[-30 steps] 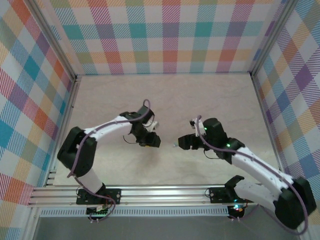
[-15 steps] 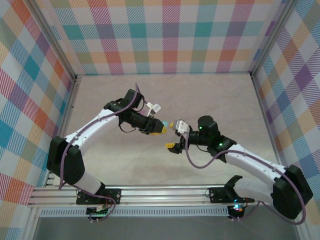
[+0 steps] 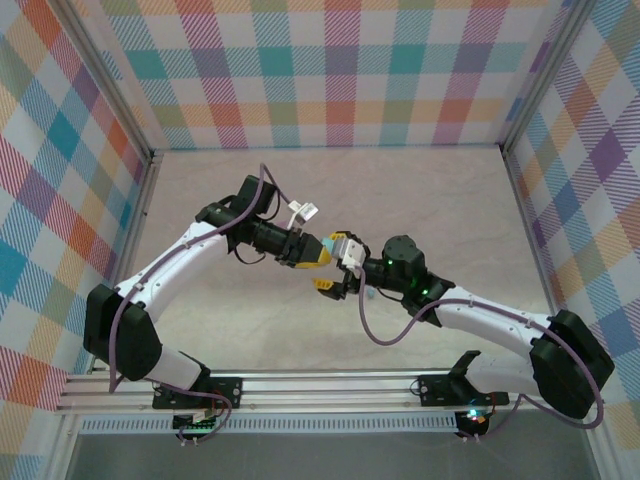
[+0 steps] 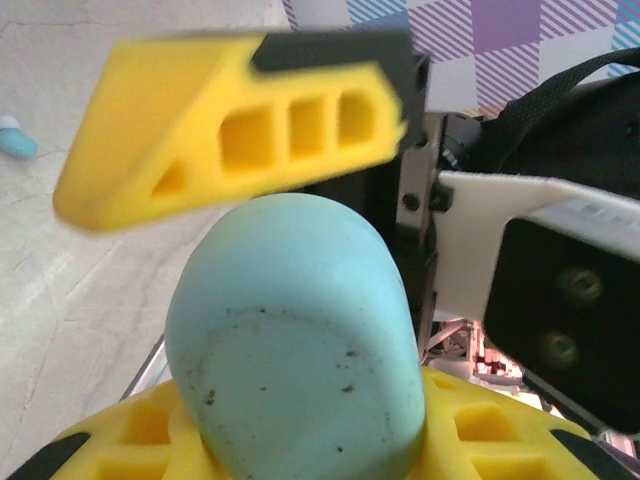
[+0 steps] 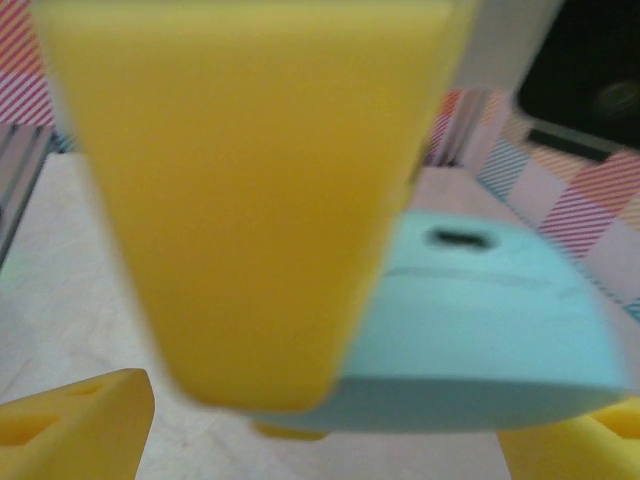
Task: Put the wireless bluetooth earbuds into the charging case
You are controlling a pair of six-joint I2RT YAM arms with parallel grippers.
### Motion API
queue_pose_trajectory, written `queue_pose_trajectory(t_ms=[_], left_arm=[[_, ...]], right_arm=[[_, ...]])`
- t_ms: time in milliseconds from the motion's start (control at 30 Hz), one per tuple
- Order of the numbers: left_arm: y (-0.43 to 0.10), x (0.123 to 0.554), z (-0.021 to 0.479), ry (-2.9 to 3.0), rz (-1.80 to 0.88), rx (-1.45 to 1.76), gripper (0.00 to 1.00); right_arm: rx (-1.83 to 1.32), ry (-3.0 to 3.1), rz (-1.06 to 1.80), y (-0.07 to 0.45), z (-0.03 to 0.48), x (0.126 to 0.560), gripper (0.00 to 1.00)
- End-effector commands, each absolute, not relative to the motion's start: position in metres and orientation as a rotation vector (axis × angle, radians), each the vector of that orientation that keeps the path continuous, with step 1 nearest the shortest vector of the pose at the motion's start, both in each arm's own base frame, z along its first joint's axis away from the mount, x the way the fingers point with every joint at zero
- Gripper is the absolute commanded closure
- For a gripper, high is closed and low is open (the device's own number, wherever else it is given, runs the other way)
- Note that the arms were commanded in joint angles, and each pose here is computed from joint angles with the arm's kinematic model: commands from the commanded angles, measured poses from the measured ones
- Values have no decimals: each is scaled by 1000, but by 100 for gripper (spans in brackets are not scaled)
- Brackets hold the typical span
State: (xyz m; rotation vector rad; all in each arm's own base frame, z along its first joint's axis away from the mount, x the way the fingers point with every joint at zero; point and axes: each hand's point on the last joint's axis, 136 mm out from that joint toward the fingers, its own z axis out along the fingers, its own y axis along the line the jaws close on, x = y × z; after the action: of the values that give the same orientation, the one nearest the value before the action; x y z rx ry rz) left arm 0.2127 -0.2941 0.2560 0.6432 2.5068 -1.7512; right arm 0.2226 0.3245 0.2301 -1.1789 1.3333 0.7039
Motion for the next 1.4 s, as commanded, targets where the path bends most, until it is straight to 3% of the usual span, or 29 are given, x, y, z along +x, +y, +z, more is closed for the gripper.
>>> queue_pose_trajectory(t_ms=[0, 167, 500, 567, 600, 667, 733, 967, 1033, 1200, 1367], left_arm=[[-292, 206, 262, 2504, -1808, 640, 74], [-291, 206, 262, 2505, -1816, 635, 74], [-290, 210, 261, 2502, -1787, 631, 73], [-289, 213, 258, 2507, -1754, 624, 67], [-288, 214, 257, 2507, -1732, 622, 59], [-286, 218, 257, 2492, -1665, 635, 45], [-282, 223, 262, 2444, -1556, 661, 37], [-243, 258, 325, 1917, -962, 742, 28], [-235, 260, 338, 1729, -824, 763, 21], [-255, 226, 319, 1522, -756, 1135, 13], [-275, 220, 298, 1429, -549, 1311, 24]], right_arm=[[-1087, 1251, 706, 322, 262, 226, 13], [-1086, 1230, 727, 321, 274, 223, 16], [-1190, 1244, 793, 326, 272, 206, 49], [-1200, 1259, 805, 325, 274, 203, 52], [-1213, 1268, 817, 325, 275, 201, 53], [-1247, 1289, 855, 326, 277, 194, 55], [-1278, 1340, 892, 325, 280, 188, 55], [-1279, 1740, 1102, 298, 304, 189, 55], [-1215, 1884, 1128, 291, 310, 202, 56], [-1212, 2057, 1300, 292, 319, 196, 56], [-1234, 2151, 1417, 299, 319, 194, 57]])
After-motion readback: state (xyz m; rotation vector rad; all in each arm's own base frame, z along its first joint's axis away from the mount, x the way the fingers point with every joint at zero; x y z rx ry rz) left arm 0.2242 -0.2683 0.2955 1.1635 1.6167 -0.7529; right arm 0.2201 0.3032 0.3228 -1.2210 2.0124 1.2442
